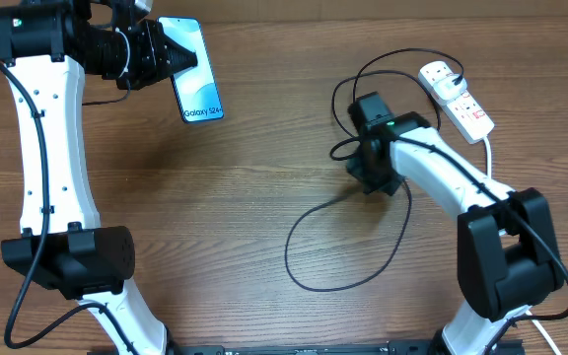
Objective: Plug charger to phone and switch on socket
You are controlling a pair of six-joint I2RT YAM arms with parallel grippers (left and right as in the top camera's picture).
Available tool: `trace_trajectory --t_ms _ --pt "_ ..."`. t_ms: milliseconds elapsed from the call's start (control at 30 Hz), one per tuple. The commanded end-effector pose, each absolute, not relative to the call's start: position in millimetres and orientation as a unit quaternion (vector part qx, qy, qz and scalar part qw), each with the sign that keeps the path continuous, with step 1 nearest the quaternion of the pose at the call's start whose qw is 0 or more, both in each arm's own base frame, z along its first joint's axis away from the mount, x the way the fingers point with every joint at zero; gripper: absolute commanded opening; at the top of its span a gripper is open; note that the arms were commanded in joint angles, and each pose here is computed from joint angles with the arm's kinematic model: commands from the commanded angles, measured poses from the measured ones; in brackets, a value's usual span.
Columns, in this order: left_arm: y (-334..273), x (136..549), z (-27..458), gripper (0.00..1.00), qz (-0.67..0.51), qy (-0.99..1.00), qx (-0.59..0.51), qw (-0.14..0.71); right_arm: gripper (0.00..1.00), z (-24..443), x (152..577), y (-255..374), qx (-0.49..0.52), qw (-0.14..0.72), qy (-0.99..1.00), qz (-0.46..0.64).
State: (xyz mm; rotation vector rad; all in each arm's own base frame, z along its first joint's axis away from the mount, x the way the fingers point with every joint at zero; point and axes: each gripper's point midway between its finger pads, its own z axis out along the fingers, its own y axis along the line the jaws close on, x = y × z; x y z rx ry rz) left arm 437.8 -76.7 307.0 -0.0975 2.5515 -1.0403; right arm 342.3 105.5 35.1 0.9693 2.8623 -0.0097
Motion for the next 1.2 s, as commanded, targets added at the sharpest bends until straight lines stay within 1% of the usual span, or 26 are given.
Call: trace_trajectory --t_ms 0,167,333,467,500,633,667,800,933,1033,1067,1133,1167 --pt "-82 436 312 0.04 -0.378 0.905 -0.027 0.194 0.04 35 342 91 0.326 0.065 0.943 -0.019" --pt "-82 436 312 0.04 -0.378 0.905 -0.027 0.194 0.04 26 330 88 0.302 0.047 0.952 -0.028" --pt "-83 436 312 0.04 -0.378 0.905 -0.026 0.194 0.04 14 309 100 0.255 -0.001 0.967 0.0" --pt "-83 436 312 0.04 -0.379 0.905 -0.026 0.194 0.05 12 301 100 0.251 -0.017 0.968 -0.002" --pt "-83 436 312 0.04 -0.379 0.905 -0.026 0.194 0.09 12 299 100 0.251 -0.019 0.968 -0.003" --pt "-85 436 312 0.04 -0.379 0.905 -0.024 0.193 0.38 12 297 100 0.228 -0.025 0.973 -0.002" --pt "-85 436 312 0.04 -0.379 0.905 -0.024 0.193 0.4 12 296 100 0.228 -0.026 0.973 -0.003" --pt "-85 436 312 0.04 -0.379 0.905 -0.024 0.193 0.41 21 300 97 0.233 -0.029 0.972 -0.004" --pt "-85 435 312 0.04 -0.379 0.905 -0.024 0.193 0.41 40 313 95 0.242 -0.021 0.97 0.001" --pt "-85 435 312 0.04 -0.379 0.905 -0.024 0.193 0.42 47 322 103 0.243 -0.014 0.97 0.024" --pt "-85 435 312 0.04 -0.379 0.905 -0.024 0.193 0.48 48 324 109 0.243 -0.016 0.969 0.042" --pt "-85 435 312 0.04 -0.379 0.905 -0.024 0.193 0.51 49 329 124 0.239 -0.017 0.968 0.08" --pt "-85 435 312 0.04 -0.379 0.905 -0.024 0.193 0.51 50 332 129 0.236 -0.013 0.967 0.093"
